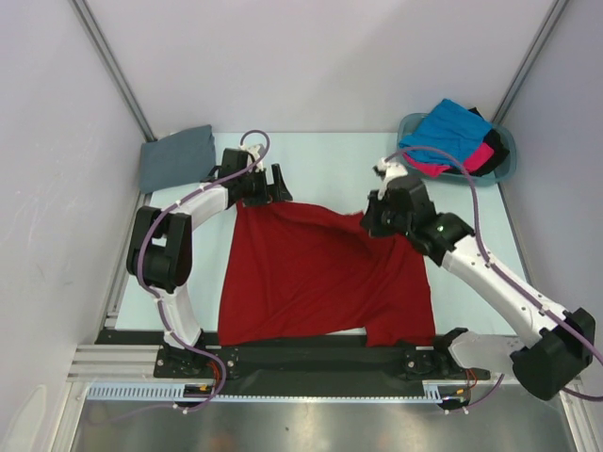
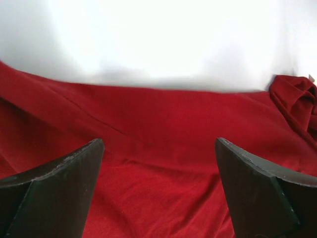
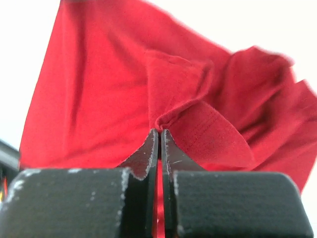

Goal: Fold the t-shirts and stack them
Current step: Flatten the tshirt out

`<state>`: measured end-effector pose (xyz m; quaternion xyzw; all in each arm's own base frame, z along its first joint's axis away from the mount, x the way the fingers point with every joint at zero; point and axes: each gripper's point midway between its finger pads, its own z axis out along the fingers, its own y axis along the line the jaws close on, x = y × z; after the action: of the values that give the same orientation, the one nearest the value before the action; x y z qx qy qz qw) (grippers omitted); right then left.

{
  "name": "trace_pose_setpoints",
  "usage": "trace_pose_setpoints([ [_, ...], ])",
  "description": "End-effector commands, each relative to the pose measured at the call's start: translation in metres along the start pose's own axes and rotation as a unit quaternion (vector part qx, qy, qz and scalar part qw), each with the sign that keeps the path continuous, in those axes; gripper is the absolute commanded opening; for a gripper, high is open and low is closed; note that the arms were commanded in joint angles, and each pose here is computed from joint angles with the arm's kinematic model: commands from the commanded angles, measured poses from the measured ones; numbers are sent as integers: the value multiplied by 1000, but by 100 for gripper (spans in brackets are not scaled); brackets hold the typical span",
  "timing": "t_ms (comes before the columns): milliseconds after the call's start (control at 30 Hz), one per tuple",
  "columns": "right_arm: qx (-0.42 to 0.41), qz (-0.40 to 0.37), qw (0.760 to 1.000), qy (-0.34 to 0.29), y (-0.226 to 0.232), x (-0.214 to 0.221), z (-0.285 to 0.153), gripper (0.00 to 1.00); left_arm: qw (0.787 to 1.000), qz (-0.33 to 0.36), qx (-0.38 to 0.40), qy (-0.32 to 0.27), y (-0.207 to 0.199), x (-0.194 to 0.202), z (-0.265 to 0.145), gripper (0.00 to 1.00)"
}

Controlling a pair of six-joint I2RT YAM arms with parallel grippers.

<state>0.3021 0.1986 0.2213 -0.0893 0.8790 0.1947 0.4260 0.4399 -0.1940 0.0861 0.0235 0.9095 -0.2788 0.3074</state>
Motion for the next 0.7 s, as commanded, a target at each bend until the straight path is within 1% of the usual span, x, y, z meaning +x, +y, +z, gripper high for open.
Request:
trace_pose_setpoints([
  [0, -13, 11, 988, 154, 11, 99, -11, 2, 999, 14, 27, -30, -22, -15, -16, 100],
  [33, -14, 13, 985, 172, 15, 114, -13, 2, 999, 14, 27, -29, -21, -14, -15, 100],
  [67, -15, 26, 981, 190, 20, 130, -16, 11, 999, 13, 26, -29, -21, -13, -15, 100],
  [100, -25, 20, 978, 207, 30, 147, -20, 16, 999, 14, 27, -29, -21, -13, -15, 100],
  [133, -24, 23, 974, 223, 29, 166, -23, 21, 999, 13, 27, -28, -20, -11, -14, 100],
  [167, -21, 37, 973, 228, 33, 172, -25, 31, 999, 13, 26, -27, -20, -10, -13, 100],
  [200, -8, 33, 974, 223, 31, 177, -27, 39, 999, 12, 25, -25, -19, -9, -13, 100],
  [267, 37, 36, 980, 191, 19, 166, -30, 50, 999, 11, 25, -24, -19, -9, -11, 100],
  [300, 82, 25, 984, 157, 2, 154, -29, 52, 999, 13, 26, -25, -19, -10, -12, 100],
  [333, 109, 24, 986, 126, -8, 139, -32, 59, 999, 11, 26, -26, -19, -11, -11, 100],
  [367, 125, 17, 988, 91, -11, 116, -34, 61, 999, 12, 27, -26, -20, -12, -11, 100],
  [400, 164, 18, 985, 53, -28, 95, -33, 61, 999, 12, 28, -25, -20, -12, -10, 100],
  [433, 182, 21, 982, 35, -38, 81, -32, 61, 999, 11, 29, -27, -20, -14, -10, 100],
  [467, 183, 31, 983, 5, -40, 60, -24, 61, 999, 12, 30, -28, -22, -16, -10, 100],
  [500, 171, 21, 985, 11, -42, 55, -16, 61, 999, 11, 30, -27, -22, -16, -10, 100],
  [533, 189, 49, 981, 7, -64, 44, -11, 59, 999, 11, 31, -27, -22, -16, -10, 100],
  [567, 188, 56, 980, 10, -69, 40, 6, 58, 999, 12, 31, -27, -23, -17, -10, 100],
  [600, 180, 58, 982, 17, -72, 37, 14, 56, 999, 12, 31, -26, -22, -16, -10, 100],
  [667, 192, 69, 979, 14, -87, 30, 31, 55, 999, 12, 29, -26, -22, -16, -10, 100],
])
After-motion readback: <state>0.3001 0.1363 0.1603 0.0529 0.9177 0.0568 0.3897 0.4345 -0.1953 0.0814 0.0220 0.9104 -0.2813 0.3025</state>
